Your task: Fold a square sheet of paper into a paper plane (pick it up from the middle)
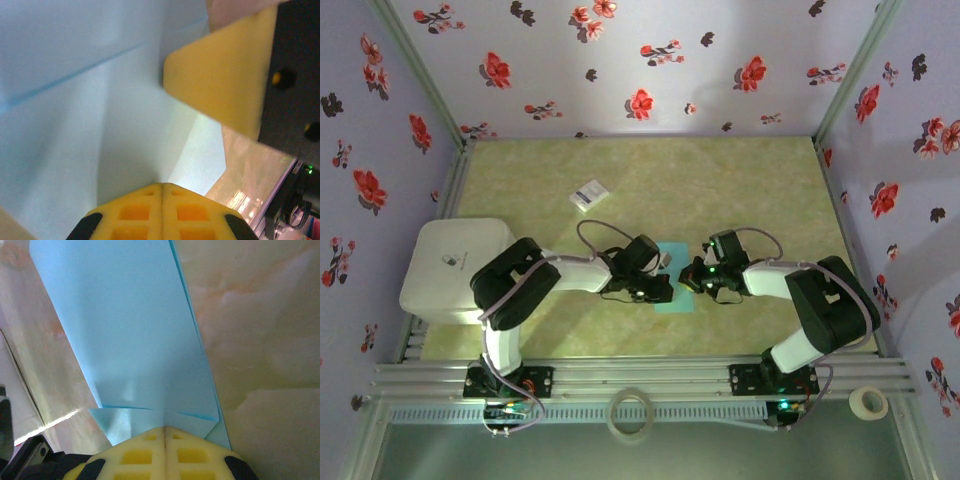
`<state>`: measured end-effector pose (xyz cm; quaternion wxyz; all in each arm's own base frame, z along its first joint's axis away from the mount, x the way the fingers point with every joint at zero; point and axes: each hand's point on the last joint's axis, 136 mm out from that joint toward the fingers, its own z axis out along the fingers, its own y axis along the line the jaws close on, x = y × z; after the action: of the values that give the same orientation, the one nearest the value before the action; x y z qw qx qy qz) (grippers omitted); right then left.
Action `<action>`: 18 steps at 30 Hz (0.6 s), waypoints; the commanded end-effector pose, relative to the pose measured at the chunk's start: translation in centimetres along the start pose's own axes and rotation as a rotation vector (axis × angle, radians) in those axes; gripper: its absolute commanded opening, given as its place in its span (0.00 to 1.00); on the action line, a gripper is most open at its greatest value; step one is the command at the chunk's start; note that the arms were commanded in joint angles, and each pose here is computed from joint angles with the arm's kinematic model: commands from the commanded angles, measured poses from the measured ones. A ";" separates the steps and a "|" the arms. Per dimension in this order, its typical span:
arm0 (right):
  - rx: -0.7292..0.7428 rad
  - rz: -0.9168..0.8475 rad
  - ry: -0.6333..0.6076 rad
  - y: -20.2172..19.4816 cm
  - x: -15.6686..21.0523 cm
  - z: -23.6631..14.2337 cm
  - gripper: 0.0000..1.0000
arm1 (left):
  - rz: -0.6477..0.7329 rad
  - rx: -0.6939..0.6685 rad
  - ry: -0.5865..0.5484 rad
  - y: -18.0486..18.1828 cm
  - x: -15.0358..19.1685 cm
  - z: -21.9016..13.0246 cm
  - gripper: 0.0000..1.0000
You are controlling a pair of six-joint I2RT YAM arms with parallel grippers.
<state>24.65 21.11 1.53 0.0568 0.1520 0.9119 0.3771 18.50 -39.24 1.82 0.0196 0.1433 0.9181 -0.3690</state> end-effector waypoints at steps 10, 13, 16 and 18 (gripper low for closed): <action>0.081 0.052 0.004 -2.7 0.5 0.3 0.00 | 0.022 -0.058 0.054 1.2 3.7 -2.0 0.04; 0.029 0.027 0.011 -1.1 0.2 0.3 0.00 | 0.051 -0.023 0.011 -0.4 2.5 -2.8 0.04; -0.034 -0.010 0.000 1.4 -0.4 -0.6 0.05 | 0.084 0.002 -0.047 -2.0 1.0 -3.9 0.05; -0.038 -0.032 -0.022 2.4 -0.7 -1.6 0.10 | 0.092 0.009 -0.084 -2.5 -0.1 -4.6 0.05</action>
<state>24.69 21.24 2.05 0.0557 0.1496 0.9101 0.3824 16.87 -37.24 4.37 0.0356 0.1576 0.9167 -0.3655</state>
